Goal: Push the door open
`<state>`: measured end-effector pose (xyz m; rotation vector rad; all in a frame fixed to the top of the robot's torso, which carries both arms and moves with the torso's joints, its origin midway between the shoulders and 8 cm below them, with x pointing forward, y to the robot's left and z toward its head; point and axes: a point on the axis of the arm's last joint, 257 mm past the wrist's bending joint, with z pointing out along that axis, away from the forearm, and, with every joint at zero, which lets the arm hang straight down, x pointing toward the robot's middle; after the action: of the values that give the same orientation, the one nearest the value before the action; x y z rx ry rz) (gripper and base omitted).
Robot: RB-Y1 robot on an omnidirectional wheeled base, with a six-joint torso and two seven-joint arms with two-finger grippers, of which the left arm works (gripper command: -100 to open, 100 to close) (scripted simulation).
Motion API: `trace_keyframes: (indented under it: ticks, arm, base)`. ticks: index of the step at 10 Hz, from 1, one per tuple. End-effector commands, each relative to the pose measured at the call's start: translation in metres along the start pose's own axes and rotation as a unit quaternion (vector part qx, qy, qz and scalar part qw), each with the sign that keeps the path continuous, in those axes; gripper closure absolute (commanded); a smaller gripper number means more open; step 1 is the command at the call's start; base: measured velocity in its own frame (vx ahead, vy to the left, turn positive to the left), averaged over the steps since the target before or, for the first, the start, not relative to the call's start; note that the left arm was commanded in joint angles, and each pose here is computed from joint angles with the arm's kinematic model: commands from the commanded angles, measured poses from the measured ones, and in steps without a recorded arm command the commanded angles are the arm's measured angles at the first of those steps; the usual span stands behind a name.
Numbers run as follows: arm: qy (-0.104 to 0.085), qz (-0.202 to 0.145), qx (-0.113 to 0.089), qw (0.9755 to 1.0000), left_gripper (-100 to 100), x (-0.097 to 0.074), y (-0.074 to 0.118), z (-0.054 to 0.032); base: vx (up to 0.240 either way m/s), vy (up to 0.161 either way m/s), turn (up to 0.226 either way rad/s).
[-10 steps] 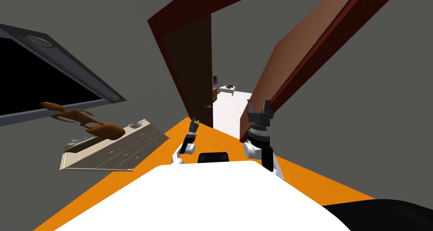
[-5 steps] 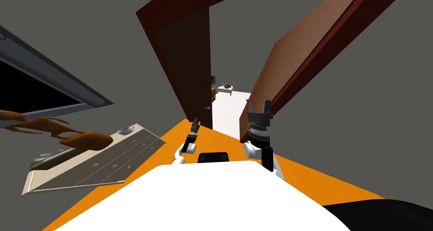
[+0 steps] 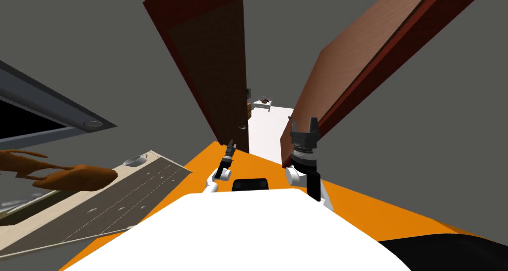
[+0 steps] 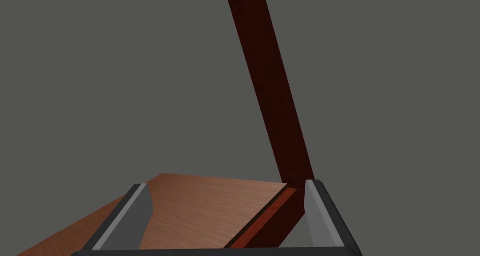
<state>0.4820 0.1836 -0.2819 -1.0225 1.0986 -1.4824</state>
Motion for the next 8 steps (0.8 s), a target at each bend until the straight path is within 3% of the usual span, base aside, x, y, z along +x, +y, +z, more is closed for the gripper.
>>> trace_keyframes:
  ticks: [1,8]
  arm:
    - [0.002,0.001,-0.008,1.0,-100,0.0,0.009,-0.0003]
    - [0.009,0.007,-0.045,0.9989,-100,0.003,0.046,-0.0033]
  base:
    - [0.079,0.051,-0.075]
    - [0.098,0.059,-0.079]
